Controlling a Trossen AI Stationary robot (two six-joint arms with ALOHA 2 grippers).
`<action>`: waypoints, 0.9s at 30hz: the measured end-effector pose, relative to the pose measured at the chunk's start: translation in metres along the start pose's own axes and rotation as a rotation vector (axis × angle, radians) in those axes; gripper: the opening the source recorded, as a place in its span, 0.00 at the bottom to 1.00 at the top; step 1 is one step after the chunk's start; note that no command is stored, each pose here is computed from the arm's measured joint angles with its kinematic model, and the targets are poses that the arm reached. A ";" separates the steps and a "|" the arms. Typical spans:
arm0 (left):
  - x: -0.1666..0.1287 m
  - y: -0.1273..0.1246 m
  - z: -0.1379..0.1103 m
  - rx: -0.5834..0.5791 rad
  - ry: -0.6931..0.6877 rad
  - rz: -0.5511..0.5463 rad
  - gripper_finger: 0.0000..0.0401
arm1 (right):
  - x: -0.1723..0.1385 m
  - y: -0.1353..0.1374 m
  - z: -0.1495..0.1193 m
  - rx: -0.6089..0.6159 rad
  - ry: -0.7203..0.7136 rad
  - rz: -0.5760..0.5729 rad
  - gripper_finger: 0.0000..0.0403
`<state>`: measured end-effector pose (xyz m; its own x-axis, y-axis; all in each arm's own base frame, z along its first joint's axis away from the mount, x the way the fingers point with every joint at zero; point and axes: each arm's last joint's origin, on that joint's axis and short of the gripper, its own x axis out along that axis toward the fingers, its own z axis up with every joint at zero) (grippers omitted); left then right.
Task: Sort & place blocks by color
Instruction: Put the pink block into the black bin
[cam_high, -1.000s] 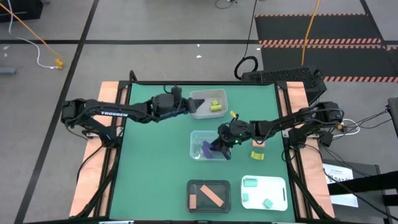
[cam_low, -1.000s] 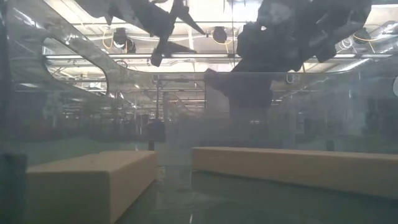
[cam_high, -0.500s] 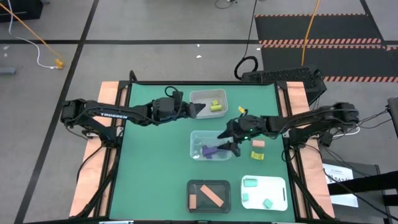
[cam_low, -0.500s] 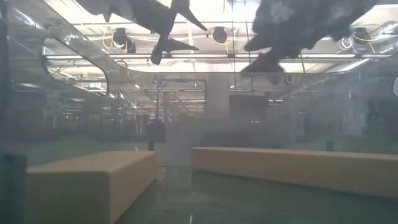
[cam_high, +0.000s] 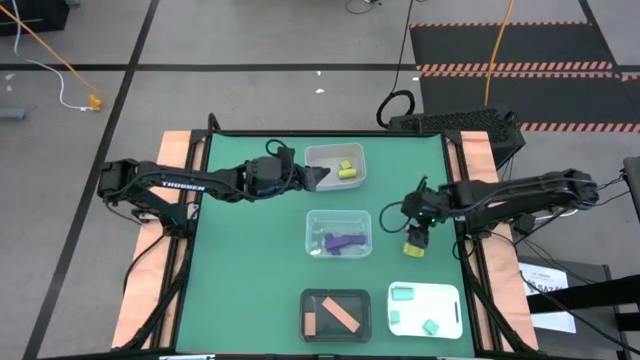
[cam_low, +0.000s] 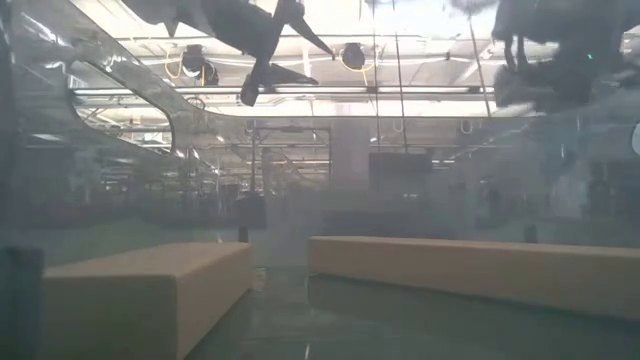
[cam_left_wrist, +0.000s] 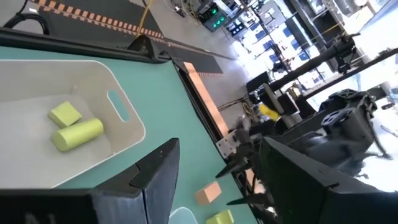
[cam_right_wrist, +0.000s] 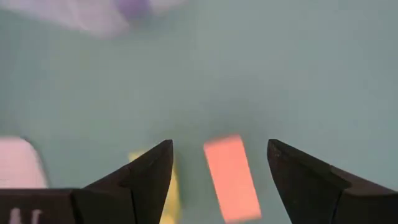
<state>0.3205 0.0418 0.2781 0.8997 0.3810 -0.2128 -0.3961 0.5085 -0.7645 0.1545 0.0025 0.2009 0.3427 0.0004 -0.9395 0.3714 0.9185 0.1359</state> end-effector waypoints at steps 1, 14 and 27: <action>0.000 0.000 0.001 0.000 -0.002 0.000 0.56 | 0.003 -0.002 -0.003 0.000 0.032 -0.020 0.62; 0.001 0.002 0.003 -0.007 -0.010 0.004 0.56 | 0.038 -0.009 -0.019 -0.037 0.170 -0.107 0.62; 0.001 0.002 0.003 -0.009 -0.011 0.004 0.56 | 0.059 -0.007 -0.014 -0.020 0.225 -0.151 0.43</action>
<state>0.3201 0.0452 0.2785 0.8959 0.3918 -0.2093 -0.3984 0.5002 -0.7688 0.1601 0.0011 0.1404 0.0830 -0.0513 -0.9952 0.3857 0.9225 -0.0154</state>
